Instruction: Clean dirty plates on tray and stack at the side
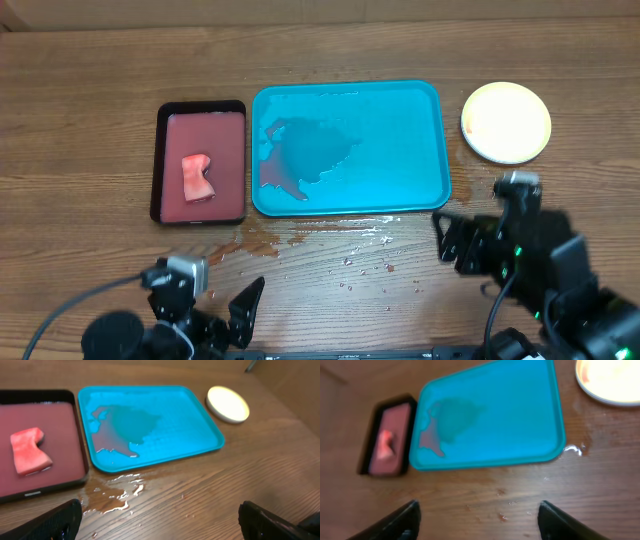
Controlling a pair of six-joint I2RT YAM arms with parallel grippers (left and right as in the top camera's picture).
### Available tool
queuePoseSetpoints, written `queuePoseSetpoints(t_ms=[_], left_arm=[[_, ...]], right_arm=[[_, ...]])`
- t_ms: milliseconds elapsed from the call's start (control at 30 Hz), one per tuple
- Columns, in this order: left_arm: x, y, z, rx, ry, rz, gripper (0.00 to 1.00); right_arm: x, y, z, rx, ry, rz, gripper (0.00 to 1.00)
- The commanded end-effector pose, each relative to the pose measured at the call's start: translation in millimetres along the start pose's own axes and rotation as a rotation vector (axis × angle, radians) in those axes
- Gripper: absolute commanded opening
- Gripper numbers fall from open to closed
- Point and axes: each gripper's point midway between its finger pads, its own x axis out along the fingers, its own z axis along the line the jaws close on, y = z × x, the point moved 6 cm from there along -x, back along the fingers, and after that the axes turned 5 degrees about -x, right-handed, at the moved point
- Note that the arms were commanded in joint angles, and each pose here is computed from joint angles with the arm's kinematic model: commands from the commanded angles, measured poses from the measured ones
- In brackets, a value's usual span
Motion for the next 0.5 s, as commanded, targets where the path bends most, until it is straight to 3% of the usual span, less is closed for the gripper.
queuePoseSetpoints(t_ms=[0, 467], left_arm=[[-4, 3, -3, -0.018, 0.027, -0.03, 1.0], [-3, 6, 3, -0.028, -0.022, -0.018, 1.0]], right_arm=[[-2, 13, -7, 0.011, -0.015, -0.036, 1.0], [-3, 29, -17, 0.005, 0.03, 0.039, 1.0]])
